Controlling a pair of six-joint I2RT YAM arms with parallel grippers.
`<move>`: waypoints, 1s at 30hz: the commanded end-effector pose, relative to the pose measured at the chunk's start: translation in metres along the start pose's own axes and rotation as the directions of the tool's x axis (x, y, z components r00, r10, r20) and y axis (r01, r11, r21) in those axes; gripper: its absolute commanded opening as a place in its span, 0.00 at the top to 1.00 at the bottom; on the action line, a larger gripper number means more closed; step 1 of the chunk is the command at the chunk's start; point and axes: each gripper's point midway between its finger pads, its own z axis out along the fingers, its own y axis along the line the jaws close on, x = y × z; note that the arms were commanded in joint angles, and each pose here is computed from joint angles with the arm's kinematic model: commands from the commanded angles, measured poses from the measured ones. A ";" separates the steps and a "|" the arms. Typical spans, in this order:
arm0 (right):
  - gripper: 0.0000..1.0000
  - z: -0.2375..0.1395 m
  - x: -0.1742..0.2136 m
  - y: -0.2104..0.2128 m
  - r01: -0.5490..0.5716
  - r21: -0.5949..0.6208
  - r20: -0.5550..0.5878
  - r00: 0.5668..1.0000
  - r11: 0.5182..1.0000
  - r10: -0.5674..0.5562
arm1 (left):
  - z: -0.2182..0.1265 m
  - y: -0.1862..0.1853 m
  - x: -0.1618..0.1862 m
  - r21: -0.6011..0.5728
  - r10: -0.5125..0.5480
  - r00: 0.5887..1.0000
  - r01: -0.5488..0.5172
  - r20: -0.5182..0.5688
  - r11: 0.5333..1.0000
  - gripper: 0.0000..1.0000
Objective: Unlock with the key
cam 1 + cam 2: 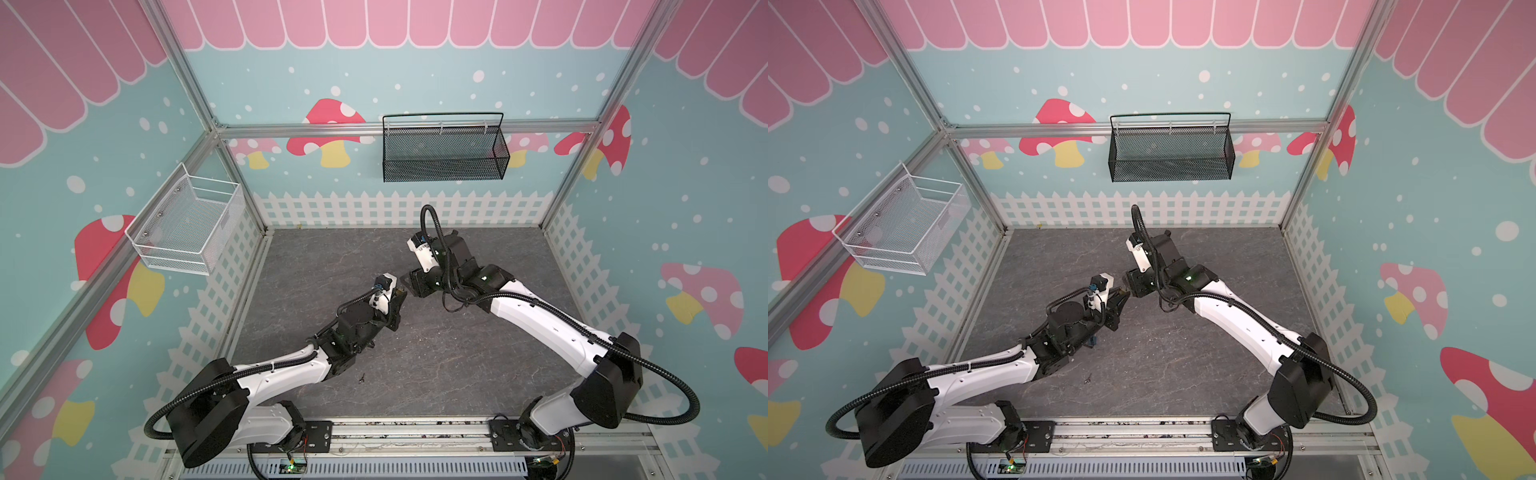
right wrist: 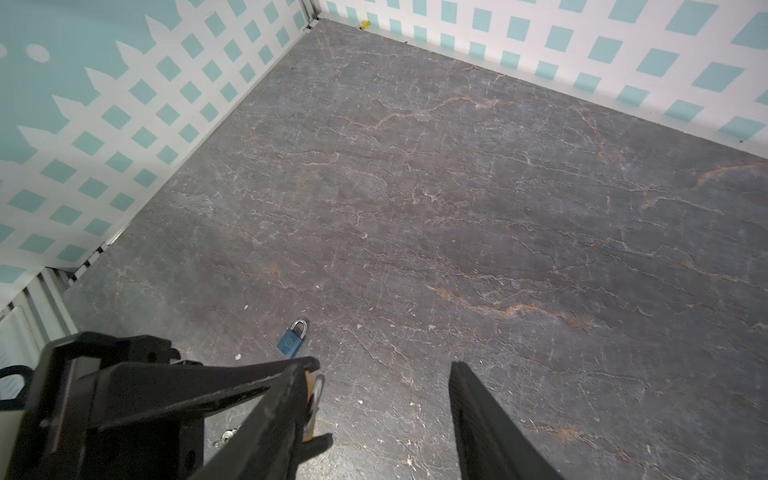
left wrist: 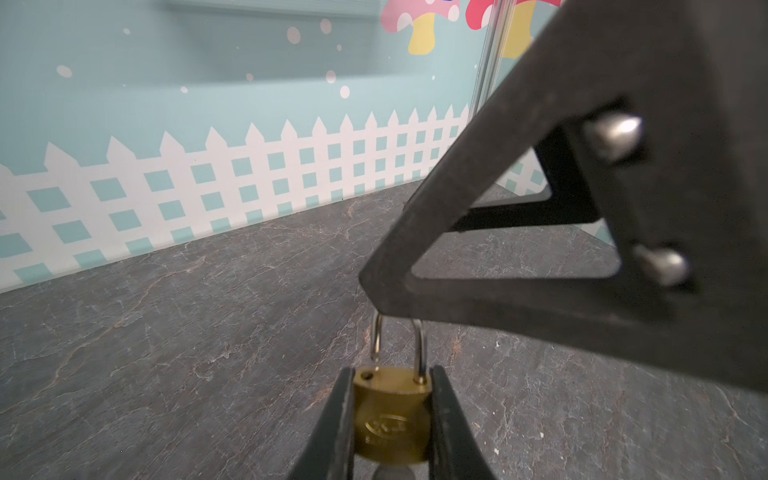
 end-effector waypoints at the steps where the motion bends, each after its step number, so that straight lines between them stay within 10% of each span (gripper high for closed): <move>1: 0.42 0.000 -0.003 -0.005 0.042 0.045 -0.020 0.999 0.998 -0.041 | 0.003 -0.002 -0.023 -0.011 0.015 0.998 -0.014 0.068 1.000 1.00; 30: 0.38 -0.035 0.001 -0.001 0.168 0.022 -0.018 0.986 0.986 -0.168 | -0.002 0.003 -0.037 -0.047 0.064 0.990 -0.058 0.126 0.997 1.00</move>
